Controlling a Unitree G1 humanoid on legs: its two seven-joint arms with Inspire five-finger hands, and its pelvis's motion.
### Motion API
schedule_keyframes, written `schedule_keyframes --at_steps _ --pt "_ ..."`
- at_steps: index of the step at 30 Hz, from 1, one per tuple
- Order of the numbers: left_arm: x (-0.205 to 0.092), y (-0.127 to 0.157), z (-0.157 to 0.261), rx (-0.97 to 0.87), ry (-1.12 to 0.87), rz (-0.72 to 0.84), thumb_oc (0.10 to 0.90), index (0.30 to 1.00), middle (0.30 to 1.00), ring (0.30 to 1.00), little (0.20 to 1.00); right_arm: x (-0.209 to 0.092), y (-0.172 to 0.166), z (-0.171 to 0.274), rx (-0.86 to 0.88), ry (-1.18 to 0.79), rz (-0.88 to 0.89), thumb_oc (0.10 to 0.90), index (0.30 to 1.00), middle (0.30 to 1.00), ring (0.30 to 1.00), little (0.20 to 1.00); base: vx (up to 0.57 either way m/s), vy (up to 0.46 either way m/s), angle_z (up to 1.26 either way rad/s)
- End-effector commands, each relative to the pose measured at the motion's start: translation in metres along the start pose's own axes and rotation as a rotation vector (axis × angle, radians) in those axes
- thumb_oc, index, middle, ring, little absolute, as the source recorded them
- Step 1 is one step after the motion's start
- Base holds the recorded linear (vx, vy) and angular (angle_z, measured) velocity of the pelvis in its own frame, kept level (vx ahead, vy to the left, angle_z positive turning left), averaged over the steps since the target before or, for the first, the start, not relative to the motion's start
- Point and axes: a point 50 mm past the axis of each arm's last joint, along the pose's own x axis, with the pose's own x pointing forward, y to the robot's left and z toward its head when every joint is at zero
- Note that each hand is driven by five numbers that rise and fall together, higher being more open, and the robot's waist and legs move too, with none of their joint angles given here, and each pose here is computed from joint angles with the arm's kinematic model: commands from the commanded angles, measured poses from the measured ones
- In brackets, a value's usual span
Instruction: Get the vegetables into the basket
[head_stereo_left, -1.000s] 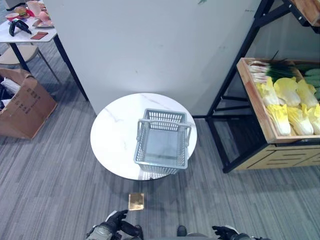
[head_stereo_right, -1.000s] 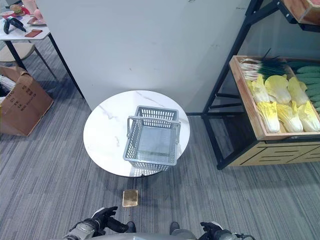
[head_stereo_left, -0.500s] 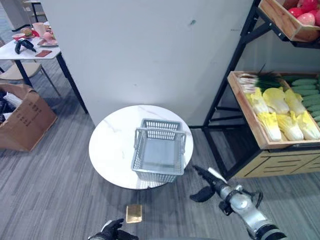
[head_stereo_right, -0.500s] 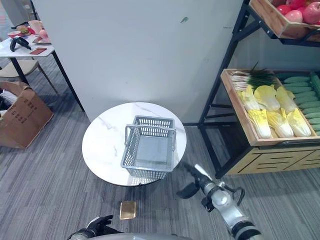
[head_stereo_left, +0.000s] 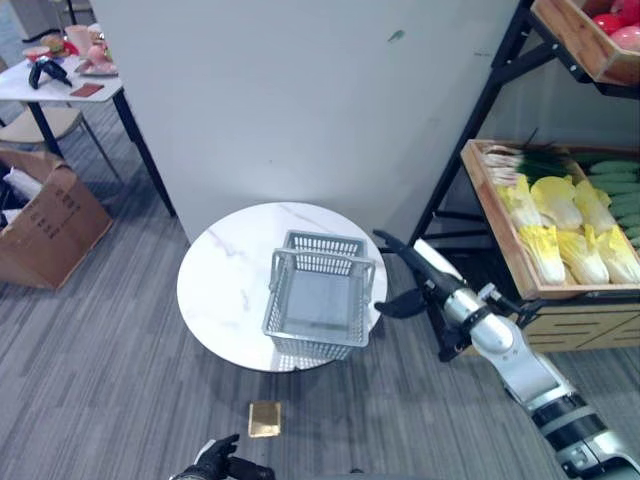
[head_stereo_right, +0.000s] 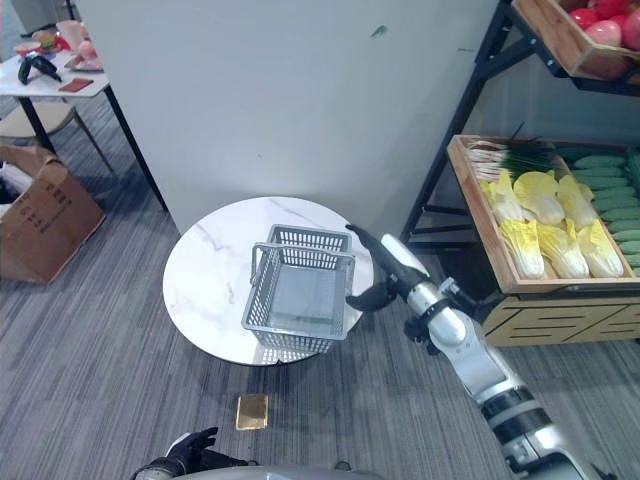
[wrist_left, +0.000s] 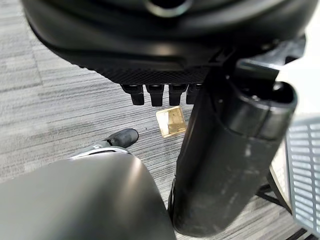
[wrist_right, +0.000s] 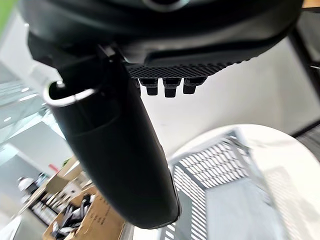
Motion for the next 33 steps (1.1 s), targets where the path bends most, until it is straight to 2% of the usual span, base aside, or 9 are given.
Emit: schedule_keyframes --at_steps 1,10,11,16,18,25,29,30,33 --pt "-0.004 0.006 -0.024 0.064 0.102 0.020 0.900 1.000 1.000 1.000 1.000 0.027 -0.048 0.059 -0.096 -0.257 -0.158 0.900 1.000 1.000 1.000 1.000 -0.02 0.010 0.09" --pt "-0.005 0.011 -0.025 0.069 0.106 0.042 0.900 1.000 1.000 1.000 1.000 0.068 -0.068 0.072 -0.302 -0.197 -0.134 0.900 1.000 1.000 1.000 1.000 -0.01 0.011 0.10" --pt "-0.004 0.015 -0.021 0.065 0.089 0.052 0.900 1.000 1.000 1.000 1.000 0.081 -0.084 0.072 -0.376 -0.129 -0.135 0.900 1.000 1.000 1.000 1.000 -0.06 0.007 0.09" --pt "-0.003 0.018 -0.014 0.070 0.070 0.058 0.900 1.000 1.000 1.000 1.000 0.100 -0.100 0.065 -0.462 0.013 -0.140 0.900 1.000 1.000 1.000 1.000 -0.06 0.009 0.13" --pt "-0.002 0.017 -0.010 0.069 0.058 0.059 0.900 1.000 1.000 1.000 1.000 0.104 -0.103 0.060 -0.456 0.054 -0.154 0.900 1.000 1.000 1.000 1.000 -0.05 0.005 0.23" --pt "0.002 0.017 0.015 0.149 -0.016 0.063 0.900 1.000 1.000 1.000 1.000 0.113 -0.122 0.056 -0.706 0.213 -0.146 0.900 1.000 1.000 1.000 1.000 -0.09 -0.002 0.18" --pt "0.004 0.011 0.026 0.203 -0.043 0.053 0.900 1.000 1.000 1.000 1.000 0.109 -0.135 0.048 -0.701 0.289 -0.184 0.900 1.000 1.000 1.000 1.000 -0.06 -0.007 0.11" --pt "0.004 0.009 0.026 0.202 -0.038 0.052 0.900 1.000 1.000 1.000 1.000 0.108 -0.133 0.040 -0.703 0.328 -0.177 0.400 0.300 0.300 0.300 0.300 0.00 -0.021 0.08" --pt "0.005 0.005 0.026 0.198 -0.037 0.043 0.900 1.000 1.000 1.000 1.000 0.108 -0.130 0.036 -0.694 0.348 -0.169 0.400 0.300 0.300 0.300 0.300 0.01 -0.018 0.11"
